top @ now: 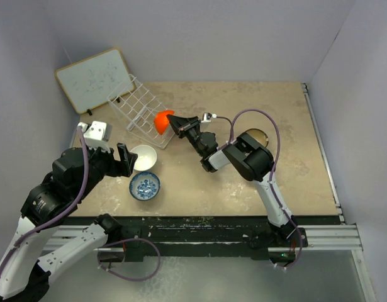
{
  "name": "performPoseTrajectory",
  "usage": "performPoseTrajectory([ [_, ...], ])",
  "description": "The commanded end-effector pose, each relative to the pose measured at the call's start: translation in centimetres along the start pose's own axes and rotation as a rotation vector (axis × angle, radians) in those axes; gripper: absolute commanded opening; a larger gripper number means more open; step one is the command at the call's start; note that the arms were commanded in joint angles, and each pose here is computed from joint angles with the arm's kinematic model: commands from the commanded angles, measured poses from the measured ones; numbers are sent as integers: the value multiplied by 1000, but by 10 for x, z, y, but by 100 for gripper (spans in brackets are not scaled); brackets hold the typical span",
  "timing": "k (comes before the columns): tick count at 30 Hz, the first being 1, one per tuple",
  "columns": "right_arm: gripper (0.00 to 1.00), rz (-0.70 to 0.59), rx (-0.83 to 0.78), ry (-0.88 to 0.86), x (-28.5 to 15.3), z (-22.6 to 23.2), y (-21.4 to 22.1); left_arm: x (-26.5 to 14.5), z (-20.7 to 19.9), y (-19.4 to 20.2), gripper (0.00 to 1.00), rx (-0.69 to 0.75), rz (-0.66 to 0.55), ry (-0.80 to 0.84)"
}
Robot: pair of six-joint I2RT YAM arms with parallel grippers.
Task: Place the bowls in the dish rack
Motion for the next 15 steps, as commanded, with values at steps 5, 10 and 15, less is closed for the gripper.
performPoseTrajectory([
  [5, 0, -59, 95, -386, -14, 92, -15, -2, -6, -15, 82, -8, -46, 25],
  [10, 0, -70, 98, -358, -14, 78, -16, -1, -6, -15, 82, -7, -42, 25],
  [15, 0, -76, 102, -343, -14, 70, -16, -1, -6, -14, 82, -10, -42, 24],
])
Point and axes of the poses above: each gripper's point midway between its finger pads, its own x axis out along the fingers, its own z axis along the line the jaws close on, y = z × x, the point moved 2 cm from there along -x, back along the fingers, and after that the axes turned 7 degrees about -x, right-handed, at the moved point
